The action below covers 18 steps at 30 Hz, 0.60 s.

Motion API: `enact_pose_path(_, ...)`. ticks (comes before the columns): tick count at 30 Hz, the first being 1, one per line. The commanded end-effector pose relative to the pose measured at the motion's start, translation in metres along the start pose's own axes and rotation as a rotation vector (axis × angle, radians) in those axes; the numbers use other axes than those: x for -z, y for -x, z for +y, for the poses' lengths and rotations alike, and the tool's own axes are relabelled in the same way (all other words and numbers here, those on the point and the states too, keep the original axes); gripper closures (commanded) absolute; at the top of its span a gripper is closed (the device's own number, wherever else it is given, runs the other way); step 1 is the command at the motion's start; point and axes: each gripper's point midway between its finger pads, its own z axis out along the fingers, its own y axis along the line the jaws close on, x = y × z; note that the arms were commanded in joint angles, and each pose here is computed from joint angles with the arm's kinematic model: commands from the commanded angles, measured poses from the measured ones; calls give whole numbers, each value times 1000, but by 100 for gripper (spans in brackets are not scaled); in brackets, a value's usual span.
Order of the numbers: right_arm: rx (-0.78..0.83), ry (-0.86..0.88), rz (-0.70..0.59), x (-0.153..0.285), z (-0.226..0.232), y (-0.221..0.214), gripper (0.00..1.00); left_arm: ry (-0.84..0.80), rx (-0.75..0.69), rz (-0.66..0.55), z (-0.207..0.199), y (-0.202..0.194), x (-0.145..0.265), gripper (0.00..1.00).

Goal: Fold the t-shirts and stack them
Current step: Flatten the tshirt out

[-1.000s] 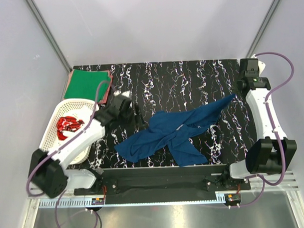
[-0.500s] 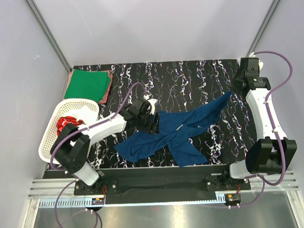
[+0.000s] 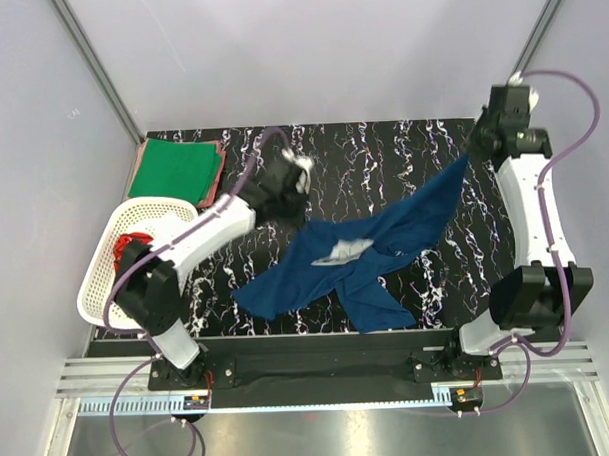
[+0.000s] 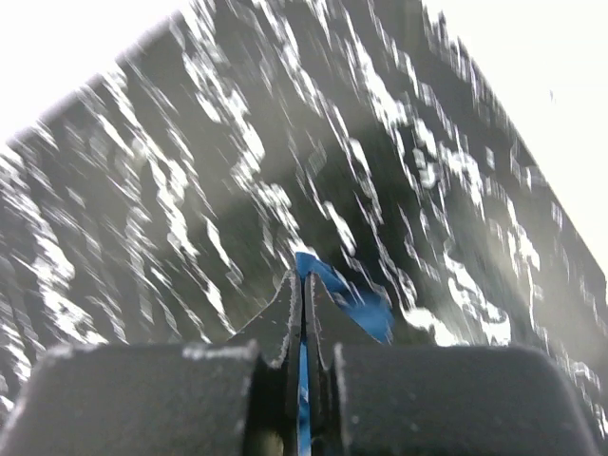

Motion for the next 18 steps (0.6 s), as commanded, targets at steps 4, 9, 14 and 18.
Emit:
enact_pose_path(4,-29,62,-244,49,28,101,100,160,254,-421,60,117,145,100)
enact_pose_path(9,-43,102,-316,71,33,117,100,181,260,-454,65,118,162,100)
enact_pose_path(14,-20,70,-269,62,21,93,100,178,241,-373,66,81,131,100)
enact_pose_path(18,-4,-43,-200,49,-10,54,100,136,251,-268,46,17,83,99)
